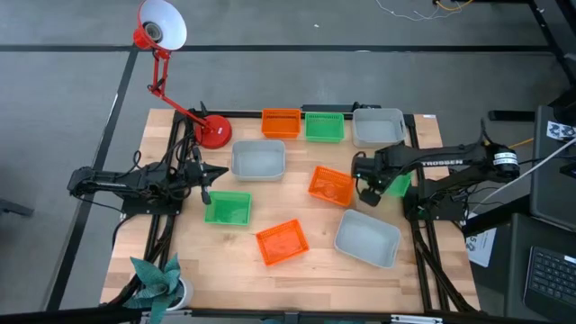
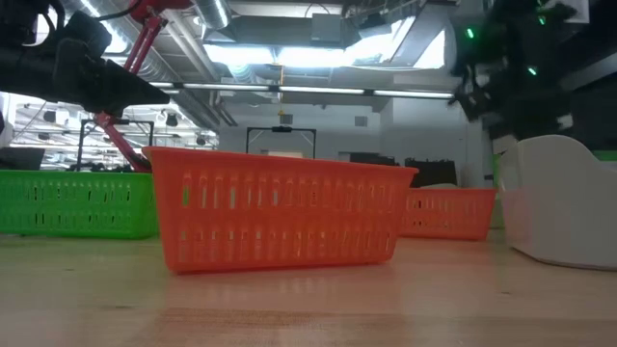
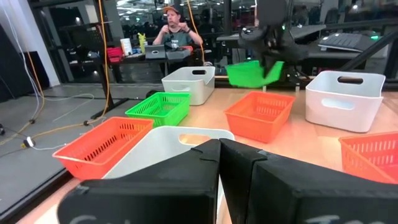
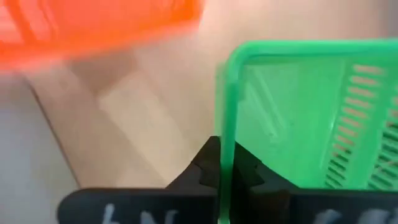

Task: Stack baskets by color
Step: Stack the right green bin on the top green bin

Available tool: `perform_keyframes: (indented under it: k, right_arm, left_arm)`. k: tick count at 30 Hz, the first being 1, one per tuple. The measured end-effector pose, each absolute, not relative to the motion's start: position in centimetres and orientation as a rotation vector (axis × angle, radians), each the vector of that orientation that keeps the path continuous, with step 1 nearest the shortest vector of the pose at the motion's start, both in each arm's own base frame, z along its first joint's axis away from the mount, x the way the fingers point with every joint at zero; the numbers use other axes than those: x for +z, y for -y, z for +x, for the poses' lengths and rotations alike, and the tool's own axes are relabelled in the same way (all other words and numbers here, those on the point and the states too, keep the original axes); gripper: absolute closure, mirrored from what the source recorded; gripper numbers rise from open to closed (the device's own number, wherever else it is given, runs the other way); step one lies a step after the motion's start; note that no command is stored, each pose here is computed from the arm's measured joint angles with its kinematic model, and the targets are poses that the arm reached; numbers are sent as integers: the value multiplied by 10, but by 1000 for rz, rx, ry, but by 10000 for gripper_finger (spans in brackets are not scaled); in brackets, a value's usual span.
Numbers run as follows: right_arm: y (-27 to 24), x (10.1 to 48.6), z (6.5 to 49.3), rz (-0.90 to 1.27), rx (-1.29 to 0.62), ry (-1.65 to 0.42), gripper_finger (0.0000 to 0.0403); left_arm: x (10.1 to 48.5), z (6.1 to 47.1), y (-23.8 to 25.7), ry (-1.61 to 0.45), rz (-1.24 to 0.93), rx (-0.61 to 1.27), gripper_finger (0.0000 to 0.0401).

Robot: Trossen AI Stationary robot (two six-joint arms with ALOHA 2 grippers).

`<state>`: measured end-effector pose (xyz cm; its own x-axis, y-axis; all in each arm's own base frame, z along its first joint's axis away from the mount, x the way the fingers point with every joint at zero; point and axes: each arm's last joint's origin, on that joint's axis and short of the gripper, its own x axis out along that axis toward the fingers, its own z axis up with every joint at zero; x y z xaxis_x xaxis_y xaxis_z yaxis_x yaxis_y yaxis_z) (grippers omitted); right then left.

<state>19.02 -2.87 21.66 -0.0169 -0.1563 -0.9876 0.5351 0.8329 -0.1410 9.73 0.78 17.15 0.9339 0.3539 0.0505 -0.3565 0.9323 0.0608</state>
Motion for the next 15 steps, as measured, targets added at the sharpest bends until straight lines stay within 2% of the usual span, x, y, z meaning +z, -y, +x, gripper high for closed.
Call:
perform_keyframes:
  k: [3, 8, 11, 15]
  right_arm:
    - [34, 237, 201, 192, -631, -1386, 401]
    - [46, 266, 231, -85, -651, -1081, 402]
    - [58, 282, 252, -239, -601, -874, 402]
    - [81, 300, 271, -328, -471, -655, 402]
  left_arm:
    - [172, 97, -8, 39, 68, 364, 401]
    - [172, 97, -8, 40, 67, 364, 401]
    - [172, 97, -8, 39, 67, 364, 401]
    - [172, 97, -8, 40, 65, 363, 401]
